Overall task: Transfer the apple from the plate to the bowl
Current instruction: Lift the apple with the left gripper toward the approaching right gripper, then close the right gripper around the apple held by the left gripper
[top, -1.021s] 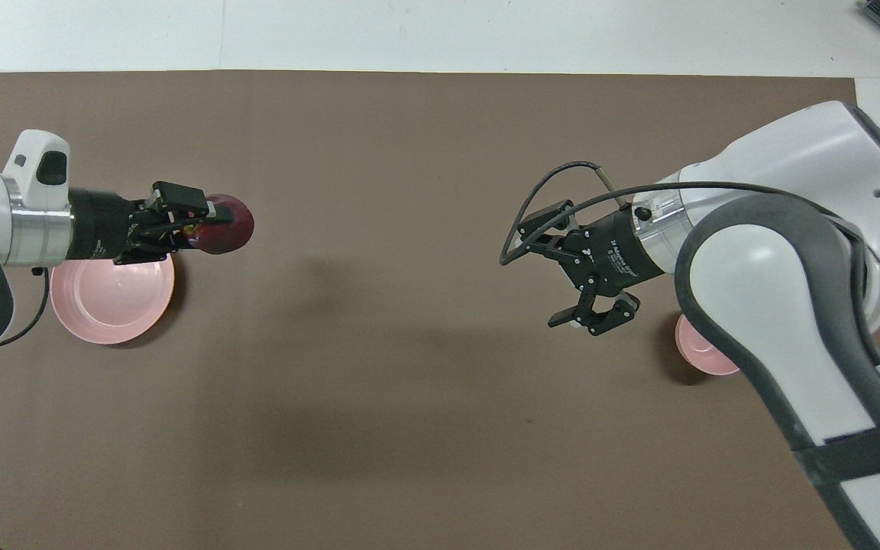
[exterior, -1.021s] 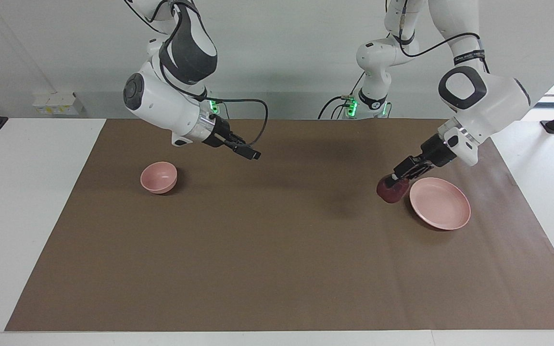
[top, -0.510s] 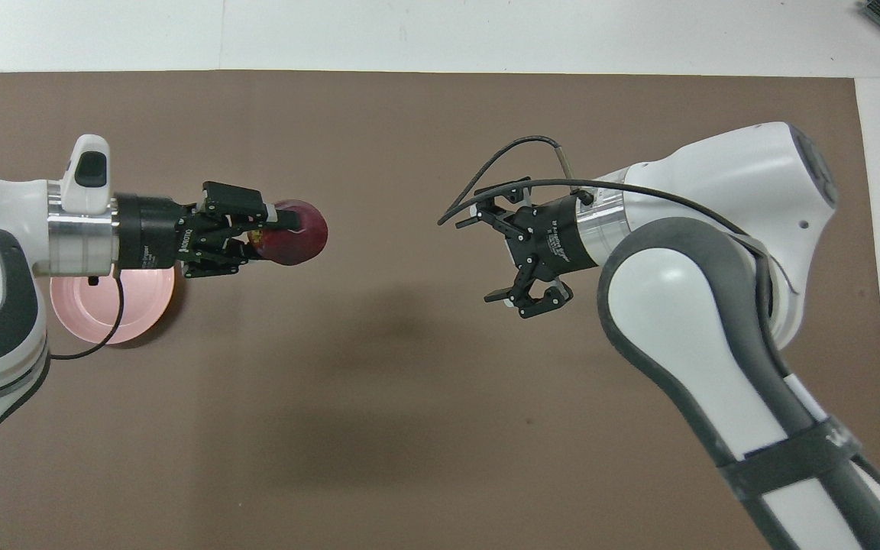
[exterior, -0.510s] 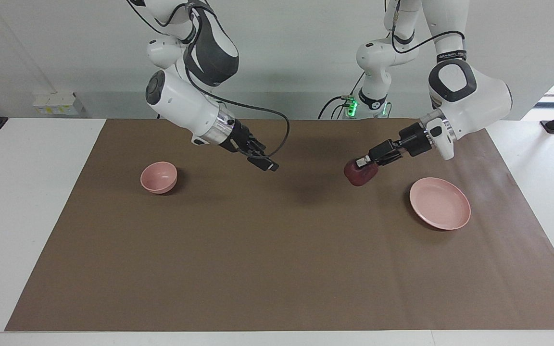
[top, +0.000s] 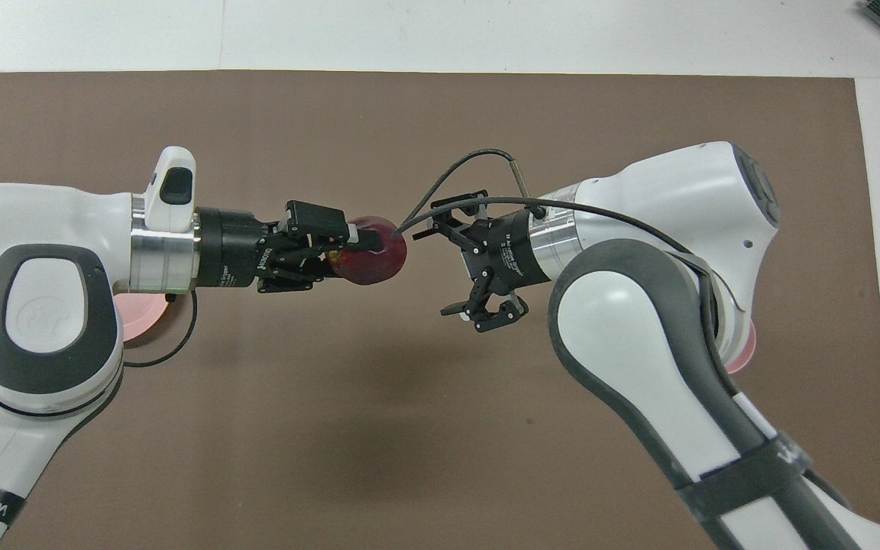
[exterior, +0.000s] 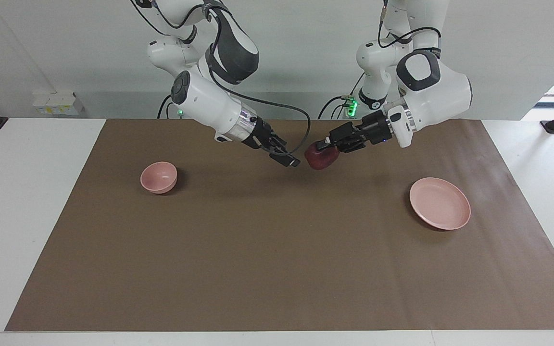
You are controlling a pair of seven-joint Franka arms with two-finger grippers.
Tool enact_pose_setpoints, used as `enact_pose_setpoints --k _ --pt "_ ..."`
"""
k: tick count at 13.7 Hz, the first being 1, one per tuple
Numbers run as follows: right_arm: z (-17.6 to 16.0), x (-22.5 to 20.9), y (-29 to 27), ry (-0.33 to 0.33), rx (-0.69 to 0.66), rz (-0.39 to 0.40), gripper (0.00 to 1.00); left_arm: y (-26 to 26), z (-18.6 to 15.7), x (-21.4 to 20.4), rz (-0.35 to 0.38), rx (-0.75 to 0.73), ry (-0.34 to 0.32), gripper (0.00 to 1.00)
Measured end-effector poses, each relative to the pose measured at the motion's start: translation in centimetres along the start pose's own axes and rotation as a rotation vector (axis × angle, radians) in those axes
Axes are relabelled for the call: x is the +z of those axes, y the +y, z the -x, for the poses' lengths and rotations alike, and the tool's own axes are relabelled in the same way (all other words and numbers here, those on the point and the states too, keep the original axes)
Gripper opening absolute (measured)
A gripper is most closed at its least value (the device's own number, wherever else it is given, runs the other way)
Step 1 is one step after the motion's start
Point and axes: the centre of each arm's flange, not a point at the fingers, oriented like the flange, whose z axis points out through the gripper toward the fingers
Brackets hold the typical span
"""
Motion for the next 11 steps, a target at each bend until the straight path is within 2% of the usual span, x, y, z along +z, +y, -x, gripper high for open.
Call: enact_pose_setpoints --k 5,11 --pt "0.4 0.0 -0.4 0.002 0.073 -0.045 1.00 0.6 1.2 1.2 -0.011 0.019 -0.027 0.64" --pt "1.9 0.8 -0.5 -0.002 0.107 -0.051 1.00 0.8 2.8 2.3 -0.029 0.033 -0.053 0.64"
